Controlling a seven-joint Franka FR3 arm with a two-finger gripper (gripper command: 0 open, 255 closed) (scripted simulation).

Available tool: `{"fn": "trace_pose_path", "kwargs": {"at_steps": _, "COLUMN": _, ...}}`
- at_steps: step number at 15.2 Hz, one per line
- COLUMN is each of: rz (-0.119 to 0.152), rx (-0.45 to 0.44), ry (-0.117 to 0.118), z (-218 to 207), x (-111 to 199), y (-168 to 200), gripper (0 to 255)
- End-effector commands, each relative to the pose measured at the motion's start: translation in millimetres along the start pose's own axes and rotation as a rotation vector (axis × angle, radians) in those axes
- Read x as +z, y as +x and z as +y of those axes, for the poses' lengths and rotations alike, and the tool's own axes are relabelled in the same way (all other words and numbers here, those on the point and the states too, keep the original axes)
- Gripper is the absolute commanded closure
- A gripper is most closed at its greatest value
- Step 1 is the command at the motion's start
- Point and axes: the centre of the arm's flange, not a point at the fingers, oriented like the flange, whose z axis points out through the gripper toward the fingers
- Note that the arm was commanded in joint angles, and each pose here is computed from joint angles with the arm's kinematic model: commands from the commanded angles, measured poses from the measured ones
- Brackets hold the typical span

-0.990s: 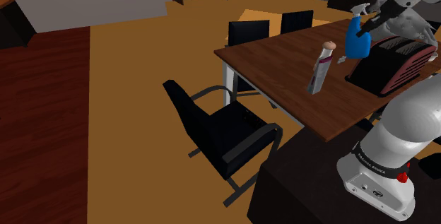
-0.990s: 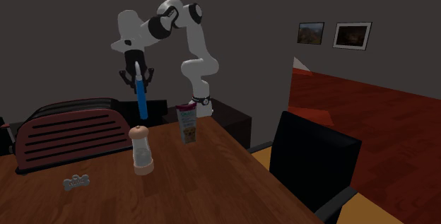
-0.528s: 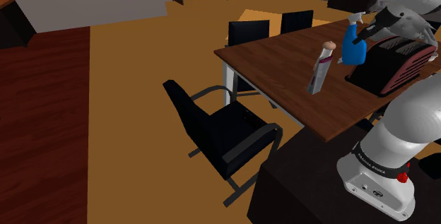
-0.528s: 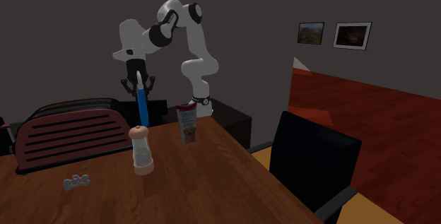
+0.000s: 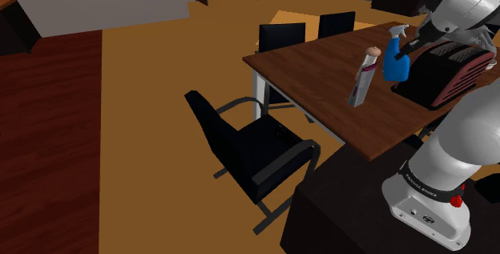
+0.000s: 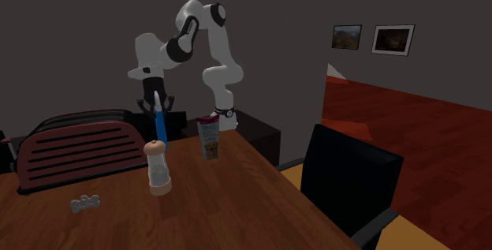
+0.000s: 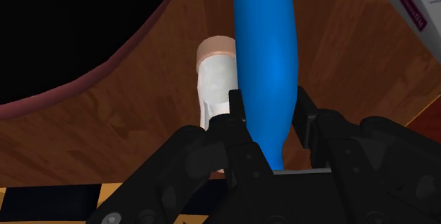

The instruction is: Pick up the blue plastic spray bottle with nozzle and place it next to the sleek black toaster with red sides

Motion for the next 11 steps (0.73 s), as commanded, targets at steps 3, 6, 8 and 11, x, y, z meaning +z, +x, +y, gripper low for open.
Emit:
{"fn": "trace_pose_path", "kwargs": {"at_steps": 3, "rz": 0.000, "rx": 0.000, "ry": -0.001, "z": -0.1, "x": 18.4, "y": -9.9, "gripper": 255}}
{"fn": "trace_pose_path", "kwargs": {"at_steps": 6, "rz": 0.000, "rx": 0.000, "ry": -0.001, "z": 0.0, "x": 32.5, "y": -17.0, "gripper": 255}}
{"fn": "trace_pose_path", "kwargs": {"at_steps": 8, "rz": 0.000, "rx": 0.000, "ry": -0.001, "z": 0.0, "x": 41.9, "y": -21.7, "gripper": 255}}
{"fn": "trace_pose_path", "kwargs": {"at_steps": 11, "rz": 0.000, "rx": 0.000, "ry": -0.001, "z": 0.0, "x": 56.1, "y": -28.9, "gripper": 255}}
